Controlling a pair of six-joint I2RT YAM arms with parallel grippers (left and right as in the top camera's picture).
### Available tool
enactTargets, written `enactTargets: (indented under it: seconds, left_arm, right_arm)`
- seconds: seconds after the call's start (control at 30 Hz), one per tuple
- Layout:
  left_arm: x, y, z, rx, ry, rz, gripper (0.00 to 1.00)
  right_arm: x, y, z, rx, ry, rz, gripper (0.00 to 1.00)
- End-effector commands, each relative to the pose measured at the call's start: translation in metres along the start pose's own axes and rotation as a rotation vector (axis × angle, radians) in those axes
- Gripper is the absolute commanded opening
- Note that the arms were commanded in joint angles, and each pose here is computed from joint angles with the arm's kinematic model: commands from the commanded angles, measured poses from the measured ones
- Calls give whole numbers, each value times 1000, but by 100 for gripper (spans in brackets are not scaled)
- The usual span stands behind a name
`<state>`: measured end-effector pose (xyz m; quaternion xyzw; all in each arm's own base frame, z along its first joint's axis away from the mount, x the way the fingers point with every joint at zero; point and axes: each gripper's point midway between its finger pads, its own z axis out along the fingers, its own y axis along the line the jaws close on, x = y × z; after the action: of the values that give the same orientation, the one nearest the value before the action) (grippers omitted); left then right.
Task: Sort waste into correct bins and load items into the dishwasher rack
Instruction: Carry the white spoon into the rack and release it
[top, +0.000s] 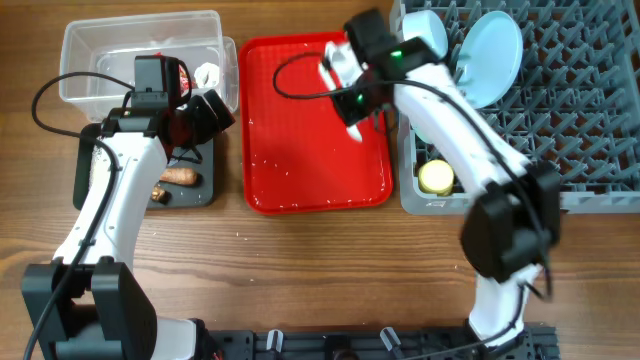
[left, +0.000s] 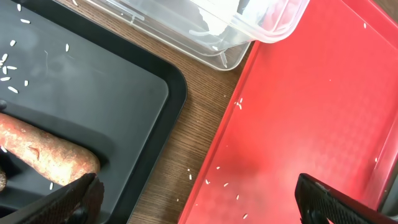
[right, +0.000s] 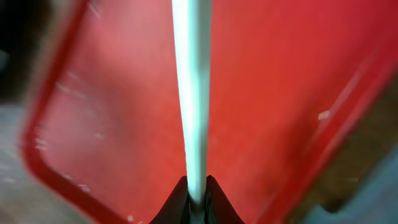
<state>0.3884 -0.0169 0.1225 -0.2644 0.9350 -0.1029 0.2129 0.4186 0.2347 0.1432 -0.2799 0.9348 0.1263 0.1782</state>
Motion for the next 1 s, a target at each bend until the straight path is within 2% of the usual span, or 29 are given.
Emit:
enactTargets:
  seconds: [0.0,0.13,0.23,0.4,0.57,0.73,0.87,0.97]
  left_arm:
    - [-7,0,-5,0,-24,-2,100]
    - [-7,0,-5,0,-24,-2,100]
    - [-7,0,-5,0,-24,-2,100]
    - [-7,0,-5,0,-24,-2,100]
    - [-7,0,-5,0,-24,-2,100]
    - [-7,0,-5,0,-24,-2,100]
    - [-7,0,-5,0,-24,-2,100]
    - [-7,0,-5,0,-24,-2,100]
  right_arm:
    - [-22,-3,-54,64,-130,33,4]
    - [-23,-33,-94,157,-205,183,4]
    - [-13,-76,-137,231,-277,366,4]
    - [37,-153,-174,364,-270,685,4]
    - [102,-205,-168,416,-199,1068,4]
    - [130,-220,-145,417,-223,1427,4]
    - [145,-218,-124,412,-219,1615,4]
    - [155,-214,-115,419,-191,1676,6]
